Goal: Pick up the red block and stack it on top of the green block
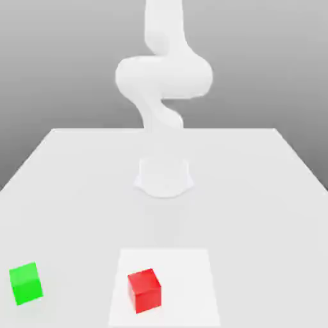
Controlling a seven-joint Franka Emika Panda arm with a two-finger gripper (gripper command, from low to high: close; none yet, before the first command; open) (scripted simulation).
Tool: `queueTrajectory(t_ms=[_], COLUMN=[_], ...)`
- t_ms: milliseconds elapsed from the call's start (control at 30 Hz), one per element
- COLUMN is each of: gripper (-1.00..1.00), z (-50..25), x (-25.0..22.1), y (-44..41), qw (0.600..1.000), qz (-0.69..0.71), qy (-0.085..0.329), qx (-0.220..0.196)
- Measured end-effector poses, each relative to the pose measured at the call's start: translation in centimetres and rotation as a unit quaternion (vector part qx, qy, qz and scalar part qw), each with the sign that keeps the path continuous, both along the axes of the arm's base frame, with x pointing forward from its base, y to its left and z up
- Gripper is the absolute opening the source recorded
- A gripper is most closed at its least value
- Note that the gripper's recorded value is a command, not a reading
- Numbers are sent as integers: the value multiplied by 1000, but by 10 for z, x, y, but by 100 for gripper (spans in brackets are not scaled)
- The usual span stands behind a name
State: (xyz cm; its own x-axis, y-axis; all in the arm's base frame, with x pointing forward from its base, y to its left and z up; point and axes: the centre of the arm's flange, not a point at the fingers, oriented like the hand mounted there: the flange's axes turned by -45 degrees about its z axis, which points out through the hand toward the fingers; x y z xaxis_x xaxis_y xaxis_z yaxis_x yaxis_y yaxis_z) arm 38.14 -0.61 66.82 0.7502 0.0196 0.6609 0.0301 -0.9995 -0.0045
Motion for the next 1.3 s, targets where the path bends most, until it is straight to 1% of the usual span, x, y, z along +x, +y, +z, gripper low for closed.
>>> queueTrajectory(t_ms=[100, 200, 400, 567, 733, 800, 933, 967, 1167, 1300], gripper=[0, 0, 0, 0, 0, 0, 0, -100, -100, -100], z=[-58, -116, -239, -340, -434, -463, -512, -520, -524, -491], x=[37, 64, 94, 93, 71, 65, 63, 62, 62, 63], y=[-5, -9, -14, -19, -28, -30, -31, -31, -31, -31], qw=[999, 994, 979, 958, 930, 923, 921, 921, 921, 921], qz=[25, 48, 91, 124, 155, 162, 164, 164, 164, 165], qy=[48, 94, 183, 255, 326, 340, 345, 345, 346, 345], qx=[-5, -11, -27, -45, -67, -73, -75, -74, -74, -75])
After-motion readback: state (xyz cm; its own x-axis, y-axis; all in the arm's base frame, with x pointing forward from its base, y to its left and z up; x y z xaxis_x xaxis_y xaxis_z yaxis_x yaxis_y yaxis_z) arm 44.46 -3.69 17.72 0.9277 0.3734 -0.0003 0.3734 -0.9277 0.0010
